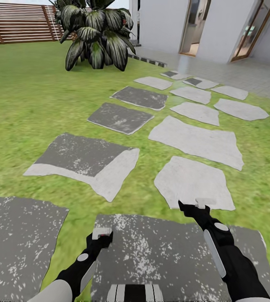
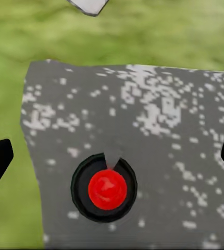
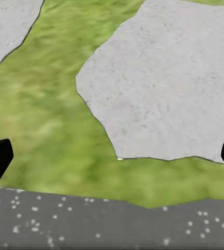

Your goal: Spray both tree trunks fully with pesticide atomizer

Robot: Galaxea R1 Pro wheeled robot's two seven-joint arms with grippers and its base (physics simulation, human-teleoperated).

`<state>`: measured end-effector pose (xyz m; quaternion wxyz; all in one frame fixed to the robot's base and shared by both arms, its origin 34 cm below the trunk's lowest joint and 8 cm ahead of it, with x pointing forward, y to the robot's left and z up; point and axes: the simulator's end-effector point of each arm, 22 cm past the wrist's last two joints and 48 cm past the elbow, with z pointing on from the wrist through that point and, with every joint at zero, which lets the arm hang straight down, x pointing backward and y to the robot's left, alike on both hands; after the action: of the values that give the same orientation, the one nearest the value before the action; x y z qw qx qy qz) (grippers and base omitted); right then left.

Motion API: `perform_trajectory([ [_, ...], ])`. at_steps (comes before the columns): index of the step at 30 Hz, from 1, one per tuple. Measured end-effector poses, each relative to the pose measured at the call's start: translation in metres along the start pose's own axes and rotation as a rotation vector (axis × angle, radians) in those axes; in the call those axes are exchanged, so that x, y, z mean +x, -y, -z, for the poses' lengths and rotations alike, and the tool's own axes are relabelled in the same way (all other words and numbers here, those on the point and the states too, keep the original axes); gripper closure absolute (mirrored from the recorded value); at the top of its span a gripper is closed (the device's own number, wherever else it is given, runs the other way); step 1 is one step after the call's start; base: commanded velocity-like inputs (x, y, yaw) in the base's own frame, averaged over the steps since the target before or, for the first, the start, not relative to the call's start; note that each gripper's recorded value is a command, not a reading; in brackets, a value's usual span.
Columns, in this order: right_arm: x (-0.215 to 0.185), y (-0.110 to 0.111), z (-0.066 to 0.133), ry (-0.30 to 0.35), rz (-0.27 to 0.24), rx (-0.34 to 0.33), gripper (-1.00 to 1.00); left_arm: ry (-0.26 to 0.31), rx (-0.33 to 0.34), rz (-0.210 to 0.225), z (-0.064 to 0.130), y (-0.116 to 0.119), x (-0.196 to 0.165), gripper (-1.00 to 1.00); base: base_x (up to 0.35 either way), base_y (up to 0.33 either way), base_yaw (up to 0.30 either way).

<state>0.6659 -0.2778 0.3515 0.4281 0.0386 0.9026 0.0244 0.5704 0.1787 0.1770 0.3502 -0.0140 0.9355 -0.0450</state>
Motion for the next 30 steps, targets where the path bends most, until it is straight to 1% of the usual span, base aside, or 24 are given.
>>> perform_trajectory([
  [11, 0.035, 0.004, -0.015, -0.062, -0.001, 0.006, -1.0, -0.062, -0.005, 0.004, -0.009, -0.004, 0.036, -1.0, 0.0, 0.0, 0.0],
  [21, 0.038, 0.004, -0.016, -0.067, -0.002, 0.007, -1.0, -0.066, -0.005, 0.004, -0.01, -0.004, 0.039, -1.0, 0.0, 0.0, 0.0],
  [25, 0.05, 0.005, -0.021, -0.087, -0.002, 0.009, -1.0, -0.086, -0.008, 0.005, -0.012, -0.006, 0.051, -1.0, 0.0, 0.0, 0.0],
  [30, 0.052, 0.006, -0.021, -0.091, -0.002, 0.01, -1.0, -0.09, -0.009, 0.004, -0.012, -0.007, 0.054, -1.0, 0.0, 0.0, 0.0],
])
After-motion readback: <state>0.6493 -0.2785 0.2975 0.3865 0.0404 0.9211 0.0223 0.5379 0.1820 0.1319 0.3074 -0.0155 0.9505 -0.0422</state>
